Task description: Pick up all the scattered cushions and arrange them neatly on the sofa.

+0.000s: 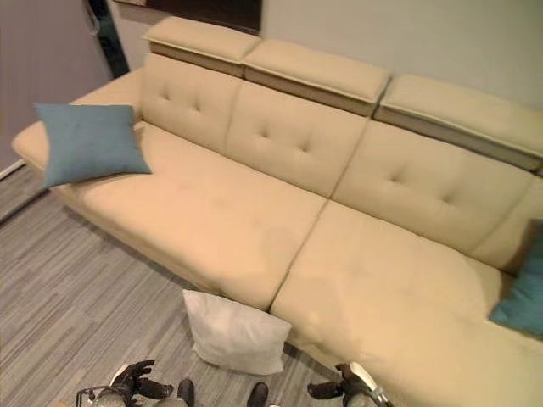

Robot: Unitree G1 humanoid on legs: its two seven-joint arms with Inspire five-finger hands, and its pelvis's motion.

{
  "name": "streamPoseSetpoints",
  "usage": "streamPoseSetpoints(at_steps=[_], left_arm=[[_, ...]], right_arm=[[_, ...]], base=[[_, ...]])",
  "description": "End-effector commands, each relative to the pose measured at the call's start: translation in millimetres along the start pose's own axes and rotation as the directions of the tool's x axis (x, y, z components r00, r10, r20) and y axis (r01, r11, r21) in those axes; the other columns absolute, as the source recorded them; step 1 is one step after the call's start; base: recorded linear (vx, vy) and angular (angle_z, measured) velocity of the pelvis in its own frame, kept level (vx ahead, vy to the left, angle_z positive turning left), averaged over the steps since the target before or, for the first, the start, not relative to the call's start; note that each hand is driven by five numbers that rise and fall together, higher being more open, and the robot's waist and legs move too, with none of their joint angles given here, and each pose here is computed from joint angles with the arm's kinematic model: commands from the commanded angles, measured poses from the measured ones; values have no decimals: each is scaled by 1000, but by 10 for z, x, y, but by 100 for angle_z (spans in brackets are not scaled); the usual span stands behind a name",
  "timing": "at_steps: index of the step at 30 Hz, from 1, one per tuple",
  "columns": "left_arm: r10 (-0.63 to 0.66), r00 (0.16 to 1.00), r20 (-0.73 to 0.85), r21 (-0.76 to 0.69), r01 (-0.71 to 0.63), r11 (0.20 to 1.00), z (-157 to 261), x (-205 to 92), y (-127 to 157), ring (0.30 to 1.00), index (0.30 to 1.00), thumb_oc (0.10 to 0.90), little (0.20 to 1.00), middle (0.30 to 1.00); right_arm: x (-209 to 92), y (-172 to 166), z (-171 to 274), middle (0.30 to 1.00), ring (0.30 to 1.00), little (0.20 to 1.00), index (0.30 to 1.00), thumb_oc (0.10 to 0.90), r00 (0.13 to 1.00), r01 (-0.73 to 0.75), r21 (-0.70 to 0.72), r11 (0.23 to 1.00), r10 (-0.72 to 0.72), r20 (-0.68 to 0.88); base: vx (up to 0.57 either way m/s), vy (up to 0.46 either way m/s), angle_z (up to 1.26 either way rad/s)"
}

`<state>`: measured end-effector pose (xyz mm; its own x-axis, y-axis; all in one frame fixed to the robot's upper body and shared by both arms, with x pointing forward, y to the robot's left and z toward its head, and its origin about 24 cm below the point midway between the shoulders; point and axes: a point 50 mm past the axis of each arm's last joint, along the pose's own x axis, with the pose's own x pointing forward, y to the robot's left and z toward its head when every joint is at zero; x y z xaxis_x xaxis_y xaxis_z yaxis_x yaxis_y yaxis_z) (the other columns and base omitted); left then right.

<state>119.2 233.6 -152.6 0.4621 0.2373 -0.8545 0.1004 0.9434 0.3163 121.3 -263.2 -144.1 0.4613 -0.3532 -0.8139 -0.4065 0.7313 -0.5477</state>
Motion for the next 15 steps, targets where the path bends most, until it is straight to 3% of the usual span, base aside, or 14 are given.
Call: streamPoseSetpoints(at_steps=[1, 5, 10, 12, 15], left_arm=[[65, 998, -21, 41, -64, 997, -78, -4, 228, 900, 900, 800, 900, 900], [78, 996, -34, 25, -77, 997, -125, -14, 263, 900, 900, 800, 900, 900], [165, 985, 51, -94, -159, 983, 147, 20, 441, 900, 900, 800, 900, 900], [227, 957, 182, -184, -194, 964, 563, 35, 547, 900, 900, 800, 900, 900], [285, 912, 297, -273, -205, 940, 949, 7, 602, 900, 900, 800, 900, 900]], right_arm=[[12, -49, 4, 900, 900, 900, 900, 800, 999, 32, -3, 999, -32, -6], [9, -25, 4, 900, 900, 900, 900, 800, 1000, 28, 17, 999, -28, -11], [48, -208, 294, 900, 900, 900, 900, 800, 993, 97, 240, 966, -112, 50], [47, -464, 669, 900, 900, 900, 900, 800, 966, 138, 438, 889, -218, 139], [-21, -703, 1033, 900, 900, 900, 900, 800, 919, 126, 616, 777, -326, 223]], base=[[71, 145, -4], [39, 94, -16], [-132, 71, -20], [-417, 101, -15], [-197, 83, -19]])
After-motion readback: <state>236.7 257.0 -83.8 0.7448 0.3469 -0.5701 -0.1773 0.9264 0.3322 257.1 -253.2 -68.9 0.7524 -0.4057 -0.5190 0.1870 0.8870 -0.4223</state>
